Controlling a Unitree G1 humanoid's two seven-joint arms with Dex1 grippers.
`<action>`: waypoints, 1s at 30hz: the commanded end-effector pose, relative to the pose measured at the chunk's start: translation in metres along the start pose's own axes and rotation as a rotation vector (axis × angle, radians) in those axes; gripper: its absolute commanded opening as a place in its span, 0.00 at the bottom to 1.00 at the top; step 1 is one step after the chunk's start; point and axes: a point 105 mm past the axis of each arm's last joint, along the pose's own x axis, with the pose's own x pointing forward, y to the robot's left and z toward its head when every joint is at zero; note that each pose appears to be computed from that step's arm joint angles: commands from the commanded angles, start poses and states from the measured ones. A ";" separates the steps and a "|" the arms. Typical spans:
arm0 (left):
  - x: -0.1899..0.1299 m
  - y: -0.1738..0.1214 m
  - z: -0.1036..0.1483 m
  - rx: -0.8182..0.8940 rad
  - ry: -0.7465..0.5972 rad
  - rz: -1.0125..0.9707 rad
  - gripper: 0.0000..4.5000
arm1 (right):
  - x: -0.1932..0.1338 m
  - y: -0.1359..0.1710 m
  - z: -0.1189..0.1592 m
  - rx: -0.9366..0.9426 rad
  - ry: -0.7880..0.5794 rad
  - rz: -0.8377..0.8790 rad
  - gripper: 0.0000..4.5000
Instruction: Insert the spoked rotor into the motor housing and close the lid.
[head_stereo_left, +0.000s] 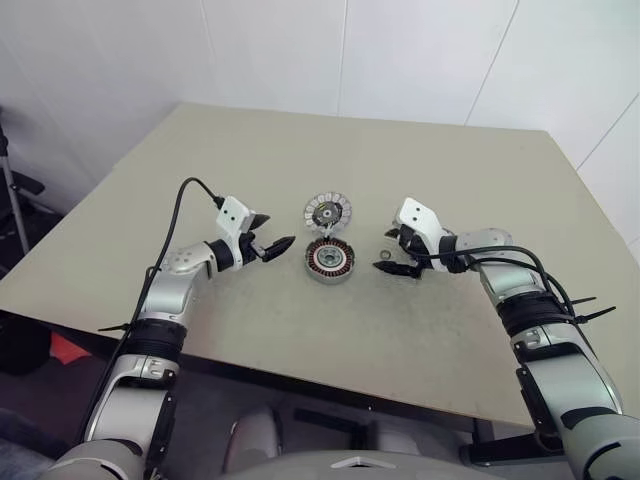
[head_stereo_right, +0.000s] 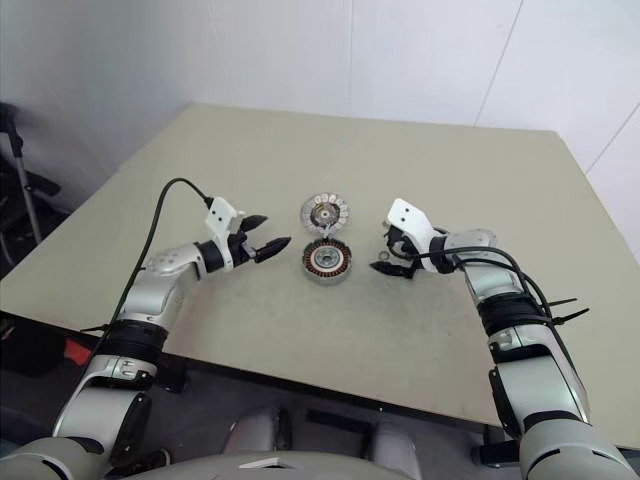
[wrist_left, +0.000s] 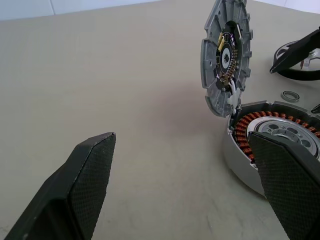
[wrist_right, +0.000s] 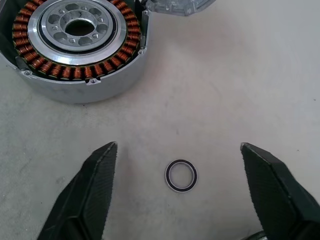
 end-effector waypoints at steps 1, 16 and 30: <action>0.000 0.001 0.013 0.036 -0.038 0.003 1.00 | -0.008 -0.008 0.019 -0.058 -0.042 -0.033 1.00; 0.001 0.000 0.012 0.036 -0.036 -0.002 1.00 | -0.012 -0.007 0.020 -0.084 -0.038 -0.027 1.00; 0.000 0.000 0.011 0.040 -0.034 0.000 1.00 | 0.001 -0.001 -0.006 0.014 0.049 -0.022 1.00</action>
